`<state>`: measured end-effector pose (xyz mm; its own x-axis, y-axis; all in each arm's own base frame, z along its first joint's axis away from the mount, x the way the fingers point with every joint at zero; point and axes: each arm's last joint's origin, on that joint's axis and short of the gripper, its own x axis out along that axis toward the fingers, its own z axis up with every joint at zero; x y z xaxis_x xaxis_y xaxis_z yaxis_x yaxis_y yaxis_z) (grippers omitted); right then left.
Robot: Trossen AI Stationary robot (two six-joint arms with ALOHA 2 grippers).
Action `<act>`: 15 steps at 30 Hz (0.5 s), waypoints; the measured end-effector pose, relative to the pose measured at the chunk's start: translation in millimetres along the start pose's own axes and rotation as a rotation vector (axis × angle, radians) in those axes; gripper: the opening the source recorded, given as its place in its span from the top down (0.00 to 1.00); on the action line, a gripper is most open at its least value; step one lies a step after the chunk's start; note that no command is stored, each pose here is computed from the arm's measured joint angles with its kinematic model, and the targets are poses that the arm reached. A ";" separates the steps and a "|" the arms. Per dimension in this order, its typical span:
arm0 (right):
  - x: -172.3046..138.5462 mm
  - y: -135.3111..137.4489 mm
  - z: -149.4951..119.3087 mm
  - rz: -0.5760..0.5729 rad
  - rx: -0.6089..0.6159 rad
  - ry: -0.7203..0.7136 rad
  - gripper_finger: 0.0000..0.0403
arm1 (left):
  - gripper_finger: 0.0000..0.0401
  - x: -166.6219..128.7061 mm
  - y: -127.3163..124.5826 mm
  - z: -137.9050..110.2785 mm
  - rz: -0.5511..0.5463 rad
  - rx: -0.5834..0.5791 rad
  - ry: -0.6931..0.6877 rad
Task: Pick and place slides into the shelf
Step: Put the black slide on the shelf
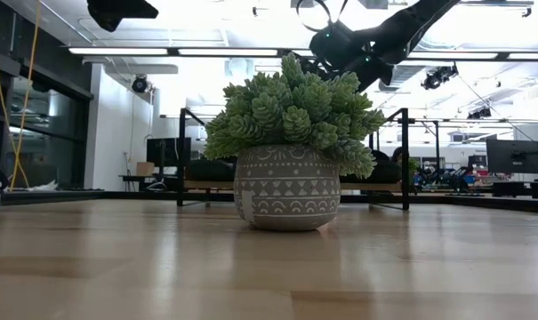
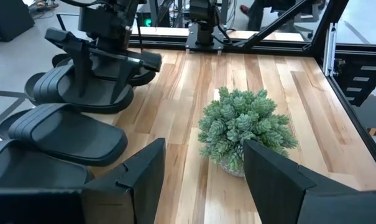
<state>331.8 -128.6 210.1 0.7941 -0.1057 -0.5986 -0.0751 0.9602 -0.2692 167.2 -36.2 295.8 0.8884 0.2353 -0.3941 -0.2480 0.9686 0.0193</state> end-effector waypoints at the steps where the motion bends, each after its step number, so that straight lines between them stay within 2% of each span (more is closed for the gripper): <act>1: 0.0 0.9 0.1 0.026 0.008 -0.010 0.42 | 0.51 0.0 0.0 0.0 0.000 0.000 0.000; 7: -0.4 6.1 0.3 0.169 0.086 -0.053 0.42 | 0.51 0.0 0.0 0.0 0.000 0.000 0.000; 15: 15.6 23.4 -0.2 0.259 0.110 -0.049 0.42 | 0.51 0.0 -0.1 0.2 -0.001 -0.001 -0.002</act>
<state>342.3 -107.9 194.2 0.7857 0.1565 -0.5985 -0.2149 0.9763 -0.0269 167.3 -36.2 296.0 0.8894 0.2349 -0.3922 -0.2478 0.9686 0.0180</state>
